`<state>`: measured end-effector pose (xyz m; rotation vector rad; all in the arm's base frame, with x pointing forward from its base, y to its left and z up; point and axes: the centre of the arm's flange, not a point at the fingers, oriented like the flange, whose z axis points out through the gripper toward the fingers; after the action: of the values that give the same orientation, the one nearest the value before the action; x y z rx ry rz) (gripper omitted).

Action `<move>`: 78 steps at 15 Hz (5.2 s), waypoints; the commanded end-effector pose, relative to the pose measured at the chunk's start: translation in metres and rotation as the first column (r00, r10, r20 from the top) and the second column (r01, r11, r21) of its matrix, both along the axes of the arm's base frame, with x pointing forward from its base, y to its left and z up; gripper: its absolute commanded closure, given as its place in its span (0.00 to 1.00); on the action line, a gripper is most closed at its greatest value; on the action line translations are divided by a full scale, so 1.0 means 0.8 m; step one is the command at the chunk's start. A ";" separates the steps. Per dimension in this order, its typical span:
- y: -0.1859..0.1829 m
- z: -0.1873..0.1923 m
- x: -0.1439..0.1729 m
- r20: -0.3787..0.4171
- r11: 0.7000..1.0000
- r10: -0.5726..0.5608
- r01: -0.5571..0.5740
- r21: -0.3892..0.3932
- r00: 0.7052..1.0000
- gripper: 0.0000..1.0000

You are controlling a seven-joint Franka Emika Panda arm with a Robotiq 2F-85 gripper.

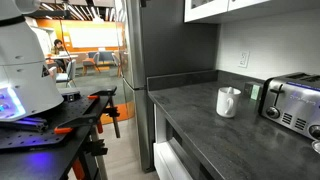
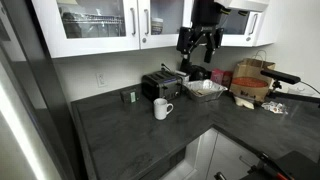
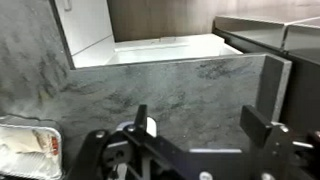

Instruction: Remove the marker from the mug cup and place it on the table

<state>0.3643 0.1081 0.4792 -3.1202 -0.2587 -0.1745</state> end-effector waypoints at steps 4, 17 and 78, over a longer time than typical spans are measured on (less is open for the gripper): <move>0.000 0.000 0.000 0.000 1.000 0.000 0.000 0.000 1.000 0.00; -0.065 -0.181 0.275 0.264 0.998 0.044 -0.052 0.025 0.964 0.00; -0.095 -0.454 0.458 0.120 0.850 0.449 -0.465 0.249 0.885 0.54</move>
<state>0.7204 0.0291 0.1171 -2.7307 -0.8516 -0.2868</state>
